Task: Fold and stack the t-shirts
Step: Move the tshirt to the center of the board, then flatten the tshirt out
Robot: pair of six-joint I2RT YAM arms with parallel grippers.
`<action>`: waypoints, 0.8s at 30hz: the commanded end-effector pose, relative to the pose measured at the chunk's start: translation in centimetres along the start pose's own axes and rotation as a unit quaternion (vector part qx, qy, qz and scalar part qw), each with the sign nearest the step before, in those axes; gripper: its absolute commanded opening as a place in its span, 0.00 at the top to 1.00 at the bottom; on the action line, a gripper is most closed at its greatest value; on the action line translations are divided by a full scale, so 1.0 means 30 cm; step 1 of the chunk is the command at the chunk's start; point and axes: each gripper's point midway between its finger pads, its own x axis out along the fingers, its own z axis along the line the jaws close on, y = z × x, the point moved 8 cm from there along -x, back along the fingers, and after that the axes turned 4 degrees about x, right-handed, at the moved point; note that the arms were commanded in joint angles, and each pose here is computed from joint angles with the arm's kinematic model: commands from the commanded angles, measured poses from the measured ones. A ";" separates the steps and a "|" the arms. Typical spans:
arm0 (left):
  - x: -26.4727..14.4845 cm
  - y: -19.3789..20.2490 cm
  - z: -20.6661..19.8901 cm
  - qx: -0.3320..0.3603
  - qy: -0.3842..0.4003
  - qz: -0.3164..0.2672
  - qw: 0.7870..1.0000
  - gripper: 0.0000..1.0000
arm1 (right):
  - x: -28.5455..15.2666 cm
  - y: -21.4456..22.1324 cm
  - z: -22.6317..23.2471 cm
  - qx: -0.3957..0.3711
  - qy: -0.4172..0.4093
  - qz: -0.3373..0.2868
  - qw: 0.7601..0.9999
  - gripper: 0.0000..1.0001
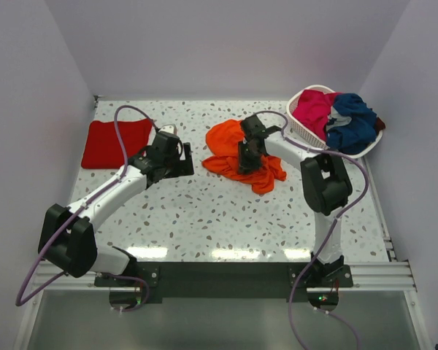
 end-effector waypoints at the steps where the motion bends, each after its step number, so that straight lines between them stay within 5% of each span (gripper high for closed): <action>1: -0.029 -0.018 0.006 -0.008 -0.003 -0.021 1.000 0.00 | -0.038 -0.037 0.034 -0.005 -0.015 -0.019 1.000 0.74; 3: -0.032 -0.022 0.005 -0.010 -0.003 -0.024 1.000 0.00 | -0.070 -0.046 0.045 -0.008 -0.022 -0.030 0.999 0.92; 6: -0.036 -0.022 0.008 -0.009 -0.006 -0.026 1.000 0.00 | -0.151 -0.067 0.064 -0.010 -0.025 -0.046 0.999 1.00; 12: -0.036 -0.039 0.006 0.007 -0.002 -0.037 0.999 0.00 | -0.384 -0.127 0.079 0.003 -0.026 -0.117 0.993 1.00; 20: -0.027 -0.137 -0.054 0.047 0.049 -0.074 0.995 0.00 | -0.893 -0.168 -0.017 0.034 0.010 -0.295 0.955 1.00; 24: 0.010 -0.180 -0.108 0.077 0.088 -0.072 0.991 0.00 | -1.034 -0.130 -0.100 0.053 0.041 -0.319 0.946 1.00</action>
